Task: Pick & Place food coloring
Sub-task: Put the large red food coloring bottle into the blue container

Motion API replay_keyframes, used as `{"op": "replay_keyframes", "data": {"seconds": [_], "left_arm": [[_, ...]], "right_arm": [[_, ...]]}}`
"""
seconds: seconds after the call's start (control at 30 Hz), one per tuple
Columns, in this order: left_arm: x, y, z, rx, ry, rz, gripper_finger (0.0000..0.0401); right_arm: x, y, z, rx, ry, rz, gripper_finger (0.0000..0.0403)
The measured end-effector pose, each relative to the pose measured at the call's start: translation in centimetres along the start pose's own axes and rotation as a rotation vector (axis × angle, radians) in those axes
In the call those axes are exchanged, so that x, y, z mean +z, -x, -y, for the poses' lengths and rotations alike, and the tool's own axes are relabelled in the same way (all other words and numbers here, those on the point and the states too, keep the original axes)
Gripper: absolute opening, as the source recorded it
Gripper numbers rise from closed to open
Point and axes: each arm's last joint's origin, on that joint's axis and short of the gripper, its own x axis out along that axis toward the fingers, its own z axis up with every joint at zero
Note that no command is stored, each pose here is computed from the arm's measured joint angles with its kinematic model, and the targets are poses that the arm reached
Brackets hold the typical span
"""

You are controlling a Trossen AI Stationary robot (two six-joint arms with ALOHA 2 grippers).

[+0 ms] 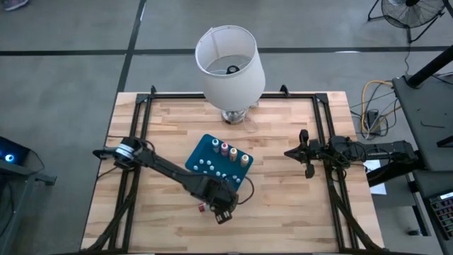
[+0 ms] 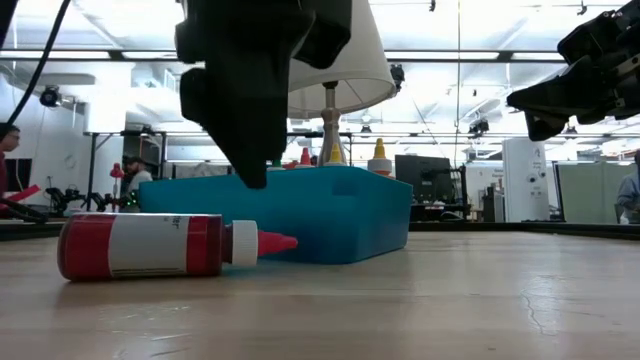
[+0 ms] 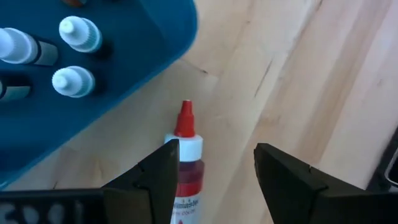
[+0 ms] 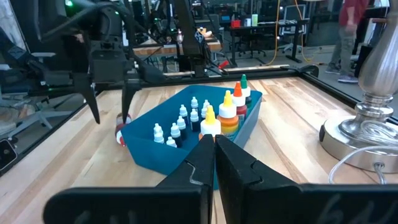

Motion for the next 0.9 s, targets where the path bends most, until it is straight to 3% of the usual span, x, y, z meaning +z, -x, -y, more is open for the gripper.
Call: {"op": "replay_keyframes", "data": {"seconds": [0.27,0.9], "left_arm": [[0.3,-1.7,-0.6,0.020,0.009,-0.022,0.0181],[-0.3,-2.6,-1.5,0.071,-0.002,-0.059,0.0181]], "right_arm": [[0.0,0.0,0.0,0.001,0.000,-0.001,0.0008],[0.0,0.0,0.0,0.000,0.000,0.000,0.0008]]}}
